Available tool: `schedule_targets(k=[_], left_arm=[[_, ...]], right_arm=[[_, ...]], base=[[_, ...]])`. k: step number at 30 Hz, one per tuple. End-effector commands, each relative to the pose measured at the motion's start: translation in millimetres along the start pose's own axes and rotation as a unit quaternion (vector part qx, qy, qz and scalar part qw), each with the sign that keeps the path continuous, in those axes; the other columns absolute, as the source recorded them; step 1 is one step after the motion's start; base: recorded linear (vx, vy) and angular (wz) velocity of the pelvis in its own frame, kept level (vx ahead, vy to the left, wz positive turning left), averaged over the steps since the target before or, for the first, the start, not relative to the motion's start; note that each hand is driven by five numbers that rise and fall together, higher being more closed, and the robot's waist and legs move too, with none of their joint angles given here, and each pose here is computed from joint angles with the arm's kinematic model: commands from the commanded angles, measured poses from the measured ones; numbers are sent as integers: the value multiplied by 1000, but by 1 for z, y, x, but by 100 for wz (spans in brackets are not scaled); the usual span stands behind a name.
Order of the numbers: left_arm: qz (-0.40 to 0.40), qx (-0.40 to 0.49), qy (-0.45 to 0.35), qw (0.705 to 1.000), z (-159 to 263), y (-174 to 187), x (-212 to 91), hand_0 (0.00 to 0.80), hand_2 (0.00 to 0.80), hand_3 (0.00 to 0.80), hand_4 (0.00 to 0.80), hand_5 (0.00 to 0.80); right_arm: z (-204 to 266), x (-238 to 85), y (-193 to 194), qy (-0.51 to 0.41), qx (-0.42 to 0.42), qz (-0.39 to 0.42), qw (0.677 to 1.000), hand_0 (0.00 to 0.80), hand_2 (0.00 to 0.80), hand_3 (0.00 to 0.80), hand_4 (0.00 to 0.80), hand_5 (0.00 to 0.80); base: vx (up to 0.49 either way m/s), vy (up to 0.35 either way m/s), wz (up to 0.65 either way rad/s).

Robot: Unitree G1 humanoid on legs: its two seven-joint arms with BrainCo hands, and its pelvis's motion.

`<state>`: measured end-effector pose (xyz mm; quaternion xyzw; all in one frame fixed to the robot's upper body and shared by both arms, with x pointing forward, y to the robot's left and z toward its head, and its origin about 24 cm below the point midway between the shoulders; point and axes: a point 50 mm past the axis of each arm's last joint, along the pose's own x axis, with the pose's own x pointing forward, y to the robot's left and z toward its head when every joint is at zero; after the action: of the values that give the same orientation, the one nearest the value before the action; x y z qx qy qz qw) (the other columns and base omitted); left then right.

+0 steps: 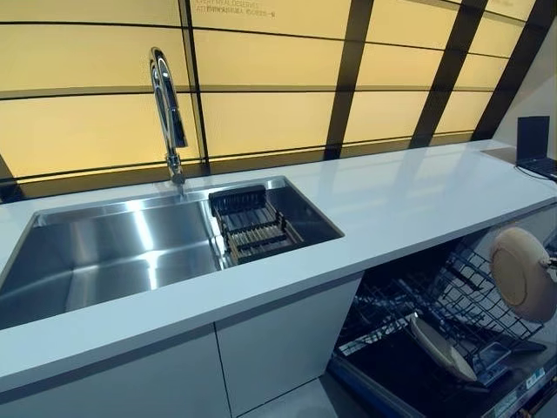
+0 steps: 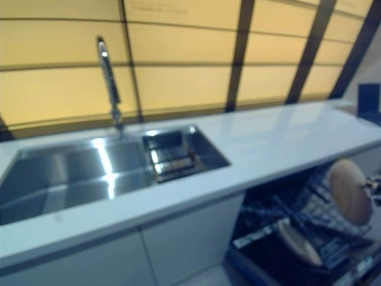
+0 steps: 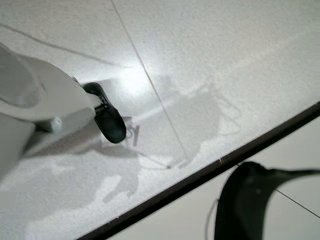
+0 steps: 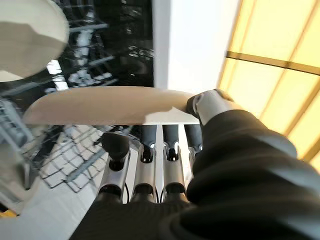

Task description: Take plates into dishwasher

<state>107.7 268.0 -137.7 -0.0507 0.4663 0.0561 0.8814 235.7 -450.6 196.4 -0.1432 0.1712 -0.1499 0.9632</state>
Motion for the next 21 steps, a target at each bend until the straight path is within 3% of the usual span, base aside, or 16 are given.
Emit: schedule_targets(k=[1,21], left_arm=[[8,31,-27,999,22,12,2,0,0,0,0,0],[-5,19,-43,999,33,9,4,0,0,0,0,0]], right_arm=[[28,-5,-7,-57,-28,-3,998,800,800,800,800,800],[24,15,28,-32,-89,69,993,800,800,800,800,800]], base=[[-20,-31,0],[-24,-19,0]])
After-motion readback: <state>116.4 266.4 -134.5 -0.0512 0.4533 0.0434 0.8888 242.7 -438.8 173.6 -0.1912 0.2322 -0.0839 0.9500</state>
